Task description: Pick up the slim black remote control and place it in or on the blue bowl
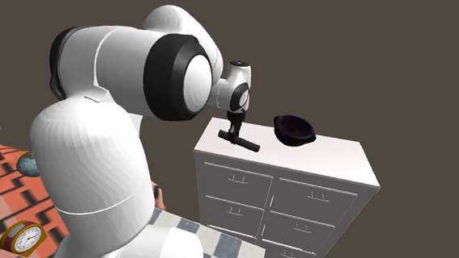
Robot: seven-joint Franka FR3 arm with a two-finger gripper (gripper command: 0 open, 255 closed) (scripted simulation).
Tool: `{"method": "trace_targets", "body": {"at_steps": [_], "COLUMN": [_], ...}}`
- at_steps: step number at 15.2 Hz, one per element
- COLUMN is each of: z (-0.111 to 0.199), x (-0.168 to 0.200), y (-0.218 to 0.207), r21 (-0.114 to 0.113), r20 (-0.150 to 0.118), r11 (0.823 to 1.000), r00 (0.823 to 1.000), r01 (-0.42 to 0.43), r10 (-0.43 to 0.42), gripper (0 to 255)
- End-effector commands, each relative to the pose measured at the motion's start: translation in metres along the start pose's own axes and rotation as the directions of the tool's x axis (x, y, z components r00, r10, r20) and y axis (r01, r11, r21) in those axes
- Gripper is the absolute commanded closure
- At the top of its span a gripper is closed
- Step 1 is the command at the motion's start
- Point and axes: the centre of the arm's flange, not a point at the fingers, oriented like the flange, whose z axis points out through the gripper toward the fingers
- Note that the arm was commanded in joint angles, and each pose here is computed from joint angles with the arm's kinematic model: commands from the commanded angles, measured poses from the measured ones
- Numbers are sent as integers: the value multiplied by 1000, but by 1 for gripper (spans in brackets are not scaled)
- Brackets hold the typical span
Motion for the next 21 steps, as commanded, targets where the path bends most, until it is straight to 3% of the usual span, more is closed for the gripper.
{"method": "trace_targets", "body": {"at_steps": [1, 21], "z": [-11, -116], "x": [2, 3], "y": [1, 10], "r21": [0, 0], "r20": [0, 0], "r11": [1000, 1000], "r00": [1000, 1000], "r01": [0, 0], "r10": [0, 0], "gripper": [255, 255]}}
